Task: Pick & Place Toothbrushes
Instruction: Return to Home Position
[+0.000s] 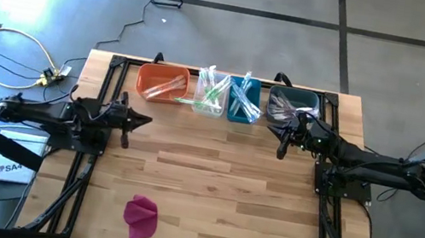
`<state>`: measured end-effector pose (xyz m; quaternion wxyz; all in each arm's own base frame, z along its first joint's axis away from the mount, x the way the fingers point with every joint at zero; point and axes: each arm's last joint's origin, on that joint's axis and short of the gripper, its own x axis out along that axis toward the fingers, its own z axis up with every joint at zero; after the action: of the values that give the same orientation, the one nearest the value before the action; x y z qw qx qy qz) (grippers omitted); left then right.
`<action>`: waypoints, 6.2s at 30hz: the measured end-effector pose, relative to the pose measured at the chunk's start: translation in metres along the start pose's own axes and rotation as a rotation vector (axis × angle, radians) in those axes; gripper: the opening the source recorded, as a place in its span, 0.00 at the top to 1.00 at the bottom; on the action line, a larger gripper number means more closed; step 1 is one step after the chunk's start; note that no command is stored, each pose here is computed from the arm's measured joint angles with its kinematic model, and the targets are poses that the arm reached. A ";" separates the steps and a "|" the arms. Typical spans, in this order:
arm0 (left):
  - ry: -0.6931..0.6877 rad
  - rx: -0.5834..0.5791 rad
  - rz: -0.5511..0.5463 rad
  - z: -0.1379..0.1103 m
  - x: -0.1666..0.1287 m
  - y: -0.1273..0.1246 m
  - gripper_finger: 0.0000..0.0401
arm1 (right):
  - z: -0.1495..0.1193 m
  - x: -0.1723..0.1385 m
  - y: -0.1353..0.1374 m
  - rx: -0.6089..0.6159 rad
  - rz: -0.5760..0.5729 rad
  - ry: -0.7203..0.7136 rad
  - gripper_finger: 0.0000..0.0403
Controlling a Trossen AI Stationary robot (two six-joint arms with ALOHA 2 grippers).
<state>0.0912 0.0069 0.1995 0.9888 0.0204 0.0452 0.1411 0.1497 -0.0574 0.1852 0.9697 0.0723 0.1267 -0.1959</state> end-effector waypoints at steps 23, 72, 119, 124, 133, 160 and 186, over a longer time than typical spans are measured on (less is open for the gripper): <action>0.031 -0.016 -0.140 -0.022 -0.001 -0.004 0.99 | 0.000 0.000 0.000 0.000 0.001 0.001 0.99; 0.086 -0.013 -0.180 -0.029 -0.001 -0.006 0.99 | 0.016 -0.052 0.013 0.023 0.112 -0.211 0.99; 0.051 -0.021 -0.183 -0.025 0.000 -0.006 0.99 | -0.025 -0.069 0.011 0.087 0.062 -0.156 0.99; 0.050 -0.021 -0.183 -0.025 0.000 -0.006 0.99 | -0.033 -0.063 0.012 0.088 0.097 -0.169 0.99; 0.050 -0.021 -0.182 -0.025 0.000 -0.006 0.99 | -0.035 -0.063 0.017 0.009 0.262 -0.131 0.99; 0.050 -0.021 -0.180 -0.025 -0.001 -0.006 0.99 | -0.036 -0.060 0.016 0.038 0.216 -0.119 0.99; 0.049 -0.021 -0.184 -0.025 -0.001 -0.006 0.99 | -0.035 -0.060 0.016 0.039 0.217 -0.125 0.99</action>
<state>0.0899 0.0017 0.1742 0.9963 0.0022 0.0695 0.0508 0.0952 -0.0145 0.1691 0.9896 0.0919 0.0537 -0.0965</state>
